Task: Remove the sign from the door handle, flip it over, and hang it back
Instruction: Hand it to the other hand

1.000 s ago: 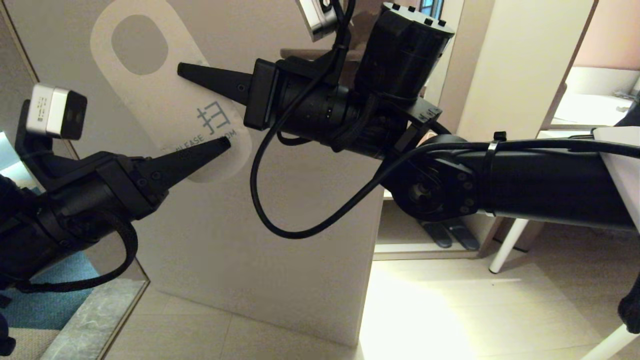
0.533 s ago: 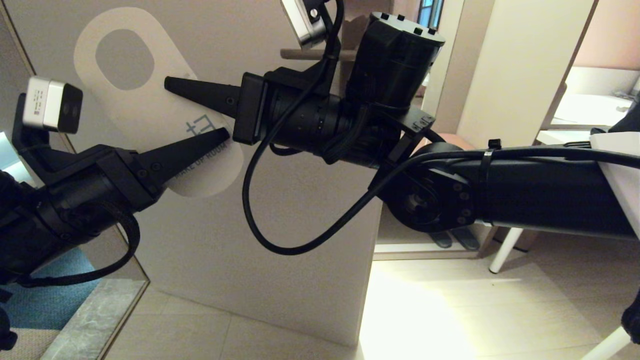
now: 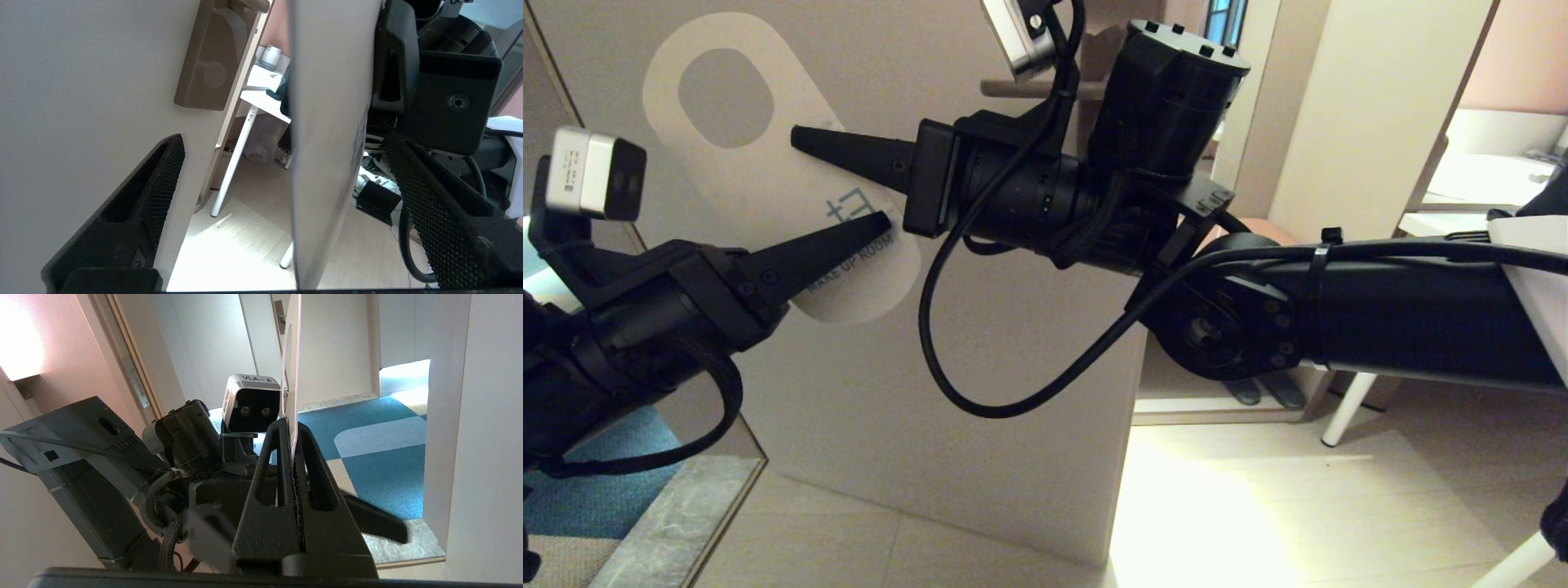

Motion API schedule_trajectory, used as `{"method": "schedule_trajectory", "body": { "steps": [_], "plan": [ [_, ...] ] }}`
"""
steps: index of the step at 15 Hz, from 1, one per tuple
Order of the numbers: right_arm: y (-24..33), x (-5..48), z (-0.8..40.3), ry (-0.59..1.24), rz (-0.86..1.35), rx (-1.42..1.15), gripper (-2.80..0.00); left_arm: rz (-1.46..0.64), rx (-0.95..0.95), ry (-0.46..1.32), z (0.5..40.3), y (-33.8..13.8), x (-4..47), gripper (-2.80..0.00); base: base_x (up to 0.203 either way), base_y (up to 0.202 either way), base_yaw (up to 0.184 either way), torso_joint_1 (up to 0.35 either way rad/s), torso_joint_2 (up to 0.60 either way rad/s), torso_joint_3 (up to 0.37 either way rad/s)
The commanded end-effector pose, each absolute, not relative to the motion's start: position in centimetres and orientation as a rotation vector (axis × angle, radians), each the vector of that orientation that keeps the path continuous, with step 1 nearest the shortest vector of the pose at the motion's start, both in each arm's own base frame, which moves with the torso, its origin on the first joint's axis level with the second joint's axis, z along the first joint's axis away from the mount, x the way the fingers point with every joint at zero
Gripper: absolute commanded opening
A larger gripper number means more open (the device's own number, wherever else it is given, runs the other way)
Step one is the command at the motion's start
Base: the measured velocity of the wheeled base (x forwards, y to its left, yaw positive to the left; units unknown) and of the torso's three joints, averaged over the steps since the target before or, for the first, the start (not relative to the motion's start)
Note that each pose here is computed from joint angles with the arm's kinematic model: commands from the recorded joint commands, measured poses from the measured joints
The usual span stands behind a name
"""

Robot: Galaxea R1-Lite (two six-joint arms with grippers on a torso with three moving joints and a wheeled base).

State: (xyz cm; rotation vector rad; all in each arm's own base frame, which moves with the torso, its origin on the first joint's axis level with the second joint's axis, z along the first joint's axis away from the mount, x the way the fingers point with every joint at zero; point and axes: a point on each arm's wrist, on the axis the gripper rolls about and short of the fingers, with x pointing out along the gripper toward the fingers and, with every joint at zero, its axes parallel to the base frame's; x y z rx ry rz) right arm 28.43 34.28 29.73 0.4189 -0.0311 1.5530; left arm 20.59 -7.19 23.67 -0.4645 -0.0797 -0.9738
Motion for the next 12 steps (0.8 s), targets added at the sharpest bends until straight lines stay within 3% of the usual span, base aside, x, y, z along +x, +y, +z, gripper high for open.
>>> {"method": "schedule_trajectory", "body": {
  "steps": [1,12],
  "plan": [
    [34.3,28.4,29.8,-0.034,1.559,0.420,-2.80,-0.981,-0.463,-0.092,23.8,-7.1,20.3,-2.80,0.000,0.000,0.000,0.000,0.00,0.000],
    [34.5,28.6,28.2,-0.011,1.547,0.381,-2.80,-0.997,-0.493,-0.114,24.6,-6.8,19.1,-2.80,0.000,0.000,0.000,0.000,0.00,0.000]
  ]
}}
